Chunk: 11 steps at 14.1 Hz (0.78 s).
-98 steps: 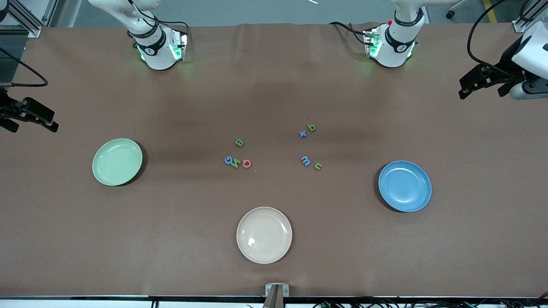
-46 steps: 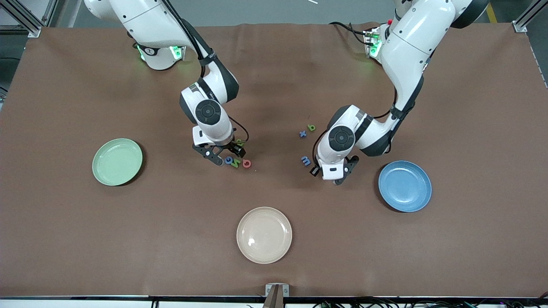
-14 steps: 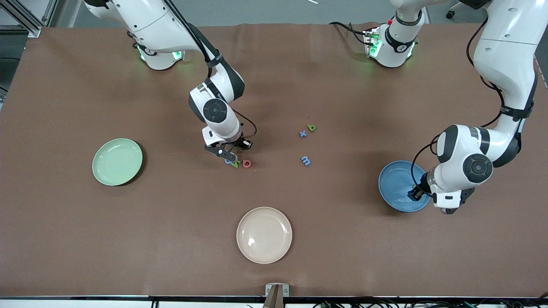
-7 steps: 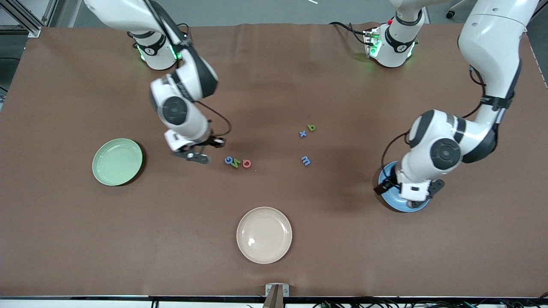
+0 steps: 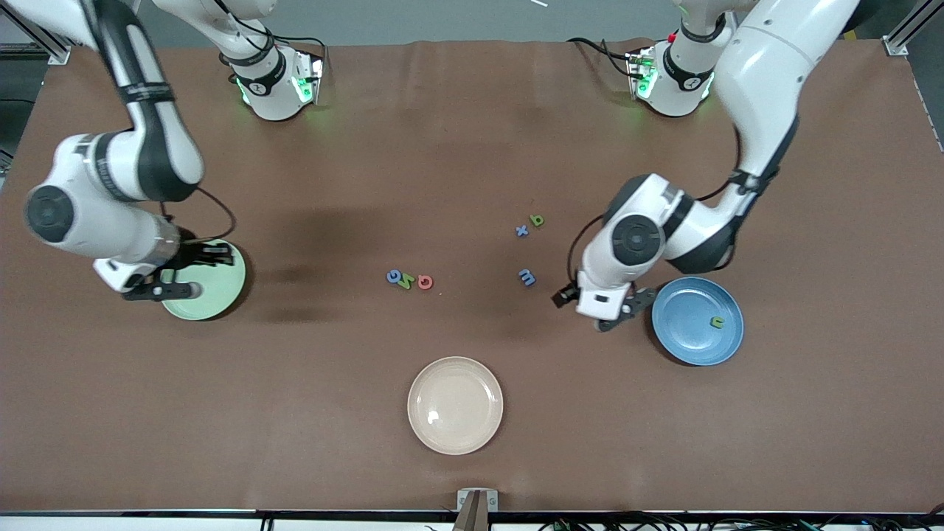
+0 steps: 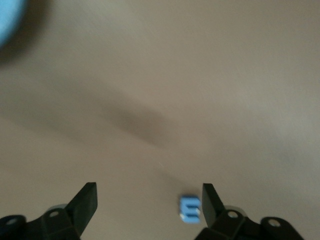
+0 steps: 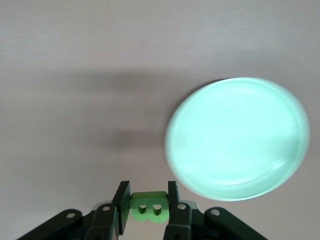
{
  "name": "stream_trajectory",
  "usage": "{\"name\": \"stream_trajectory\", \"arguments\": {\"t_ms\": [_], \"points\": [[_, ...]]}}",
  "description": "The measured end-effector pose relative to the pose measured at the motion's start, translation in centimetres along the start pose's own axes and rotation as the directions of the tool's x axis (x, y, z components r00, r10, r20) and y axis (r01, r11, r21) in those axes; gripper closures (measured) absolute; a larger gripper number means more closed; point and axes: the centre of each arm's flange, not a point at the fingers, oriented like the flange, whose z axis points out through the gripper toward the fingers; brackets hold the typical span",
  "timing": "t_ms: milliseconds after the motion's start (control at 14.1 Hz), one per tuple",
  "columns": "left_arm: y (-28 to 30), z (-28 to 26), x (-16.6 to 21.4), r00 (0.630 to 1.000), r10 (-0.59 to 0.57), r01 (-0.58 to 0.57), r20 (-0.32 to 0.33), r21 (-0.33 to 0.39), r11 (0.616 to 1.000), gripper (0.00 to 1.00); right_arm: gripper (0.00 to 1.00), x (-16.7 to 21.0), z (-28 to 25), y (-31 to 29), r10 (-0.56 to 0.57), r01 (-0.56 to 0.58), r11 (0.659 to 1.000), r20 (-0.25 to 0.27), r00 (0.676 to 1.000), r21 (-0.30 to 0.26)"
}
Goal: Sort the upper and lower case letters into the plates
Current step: 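Place the B on the green plate while the left gripper reaches the m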
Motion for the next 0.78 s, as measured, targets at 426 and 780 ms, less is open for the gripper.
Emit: {"name": "stream_trajectory", "arguments": {"t_ms": [426,780], "points": [[2.7,4.6,-3.9,0.999,-0.036,0.036,0.032,-0.002,0.999,0.18,0.65,-1.6,8.0,8.5,-0.044,0.044,0.999,-0.036,0.998,-0.011],[2.6,6.4,-4.5,0.992,-0.116,0.116,0.048,0.005,0.993,0.35,0.65,-2.9,14.7,7.5,-0.057,0.057,0.998,-0.068,0.996,-0.011]]}}
